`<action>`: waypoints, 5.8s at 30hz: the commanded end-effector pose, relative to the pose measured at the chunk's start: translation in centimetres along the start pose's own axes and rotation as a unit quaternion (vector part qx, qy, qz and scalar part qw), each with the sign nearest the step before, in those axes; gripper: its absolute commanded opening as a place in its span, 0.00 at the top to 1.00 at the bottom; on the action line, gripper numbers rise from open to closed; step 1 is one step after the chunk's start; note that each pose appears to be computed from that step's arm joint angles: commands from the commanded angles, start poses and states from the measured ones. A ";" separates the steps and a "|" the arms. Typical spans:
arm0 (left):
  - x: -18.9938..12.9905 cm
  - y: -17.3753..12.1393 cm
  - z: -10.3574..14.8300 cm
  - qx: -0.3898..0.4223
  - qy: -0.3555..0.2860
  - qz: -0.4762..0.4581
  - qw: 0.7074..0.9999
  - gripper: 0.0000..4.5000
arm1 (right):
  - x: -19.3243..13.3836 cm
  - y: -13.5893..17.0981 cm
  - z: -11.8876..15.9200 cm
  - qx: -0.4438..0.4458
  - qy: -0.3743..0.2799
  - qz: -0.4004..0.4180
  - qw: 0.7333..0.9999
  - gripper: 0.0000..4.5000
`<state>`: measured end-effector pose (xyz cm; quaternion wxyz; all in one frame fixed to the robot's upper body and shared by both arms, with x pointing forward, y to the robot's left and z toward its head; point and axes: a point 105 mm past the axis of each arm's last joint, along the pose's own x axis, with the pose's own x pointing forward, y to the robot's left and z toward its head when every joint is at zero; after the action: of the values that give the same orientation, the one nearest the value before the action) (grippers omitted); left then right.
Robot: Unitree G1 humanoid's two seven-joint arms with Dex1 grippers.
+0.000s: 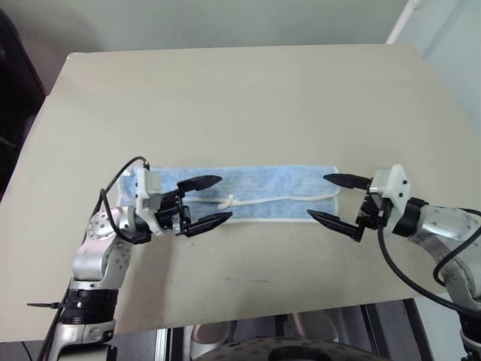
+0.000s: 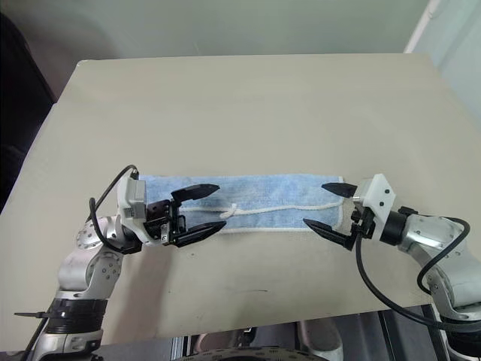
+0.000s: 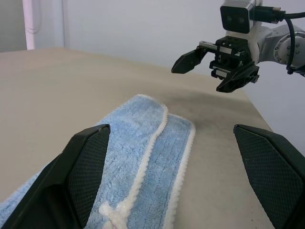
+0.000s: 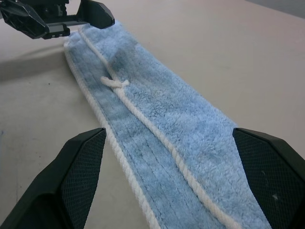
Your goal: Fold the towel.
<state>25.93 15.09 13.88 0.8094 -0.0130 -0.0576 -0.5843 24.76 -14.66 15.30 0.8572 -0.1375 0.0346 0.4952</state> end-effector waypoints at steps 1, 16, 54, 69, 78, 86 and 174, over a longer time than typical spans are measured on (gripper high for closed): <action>0.2 -0.2 0.4 0.005 -0.006 -0.009 1.000 0.00 | -0.5 -0.2 1.5 -0.023 -0.017 -0.005 1.000 0.00; 1.3 -1.0 0.4 -0.005 -0.020 -0.025 0.999 0.00 | -1.0 -2.0 0.5 -0.057 0.038 -0.038 0.997 0.00; 0.6 -0.9 0.2 0.023 -0.010 0.001 1.000 0.00 | 2.0 -7.0 -4.0 -0.317 0.116 -0.026 0.941 0.00; 0.4 -1.0 -0.1 0.028 -0.004 0.002 1.000 0.00 | 3.4 -8.9 -2.9 -0.340 0.089 -0.088 0.932 0.00; 0.4 -1.0 -0.1 0.031 -0.003 0.004 0.999 0.00 | 3.4 -9.0 -3.0 -0.343 0.091 -0.086 0.931 0.00; 0.5 -0.9 0.1 0.034 -0.006 0.004 0.999 0.00 | 4.0 -8.0 -2.5 -0.349 0.071 -0.056 0.933 0.00; -3.4 7.0 0.7 0.214 0.067 0.094 0.970 0.00 | -2.3 -15.1 13.9 -0.438 0.024 -0.147 0.887 0.99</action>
<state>31.31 21.30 13.13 0.8544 0.1858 -0.0983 -0.4752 35.99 -19.78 30.06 0.7751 -0.5051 -0.1516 0.3480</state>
